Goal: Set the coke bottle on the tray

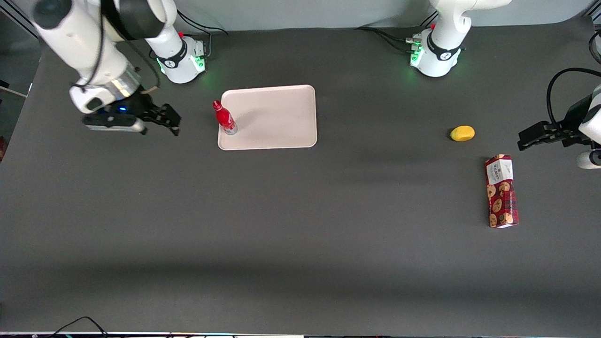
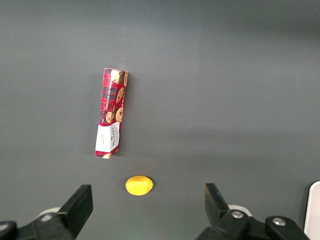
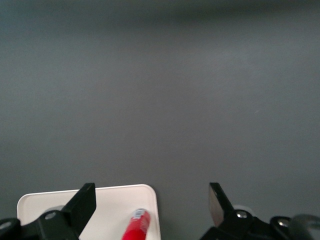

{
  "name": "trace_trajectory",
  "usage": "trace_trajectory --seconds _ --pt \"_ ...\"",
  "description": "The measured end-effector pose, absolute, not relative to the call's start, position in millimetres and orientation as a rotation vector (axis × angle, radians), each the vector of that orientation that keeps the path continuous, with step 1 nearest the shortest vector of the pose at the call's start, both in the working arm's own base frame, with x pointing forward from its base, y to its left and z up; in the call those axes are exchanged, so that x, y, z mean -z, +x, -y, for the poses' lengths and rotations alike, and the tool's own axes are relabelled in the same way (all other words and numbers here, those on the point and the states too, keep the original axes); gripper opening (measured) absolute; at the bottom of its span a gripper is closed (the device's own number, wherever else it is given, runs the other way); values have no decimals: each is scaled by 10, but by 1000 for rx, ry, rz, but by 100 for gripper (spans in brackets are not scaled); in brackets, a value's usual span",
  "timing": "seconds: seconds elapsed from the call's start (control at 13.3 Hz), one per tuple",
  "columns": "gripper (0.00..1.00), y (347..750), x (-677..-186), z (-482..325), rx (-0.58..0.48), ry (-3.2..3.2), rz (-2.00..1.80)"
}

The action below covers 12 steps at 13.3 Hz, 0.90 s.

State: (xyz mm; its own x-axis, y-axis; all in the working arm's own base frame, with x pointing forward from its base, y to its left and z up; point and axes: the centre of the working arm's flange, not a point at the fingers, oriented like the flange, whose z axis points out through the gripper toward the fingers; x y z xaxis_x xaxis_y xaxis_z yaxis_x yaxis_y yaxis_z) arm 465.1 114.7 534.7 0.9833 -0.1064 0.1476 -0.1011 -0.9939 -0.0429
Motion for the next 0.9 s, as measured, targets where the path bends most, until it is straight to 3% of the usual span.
trace_trajectory --seconds 0.38,0.9 --pt "100 4937 -6175 -381 203 -3069 -116" --pt "100 5280 -6460 -59 227 -3086 -93"
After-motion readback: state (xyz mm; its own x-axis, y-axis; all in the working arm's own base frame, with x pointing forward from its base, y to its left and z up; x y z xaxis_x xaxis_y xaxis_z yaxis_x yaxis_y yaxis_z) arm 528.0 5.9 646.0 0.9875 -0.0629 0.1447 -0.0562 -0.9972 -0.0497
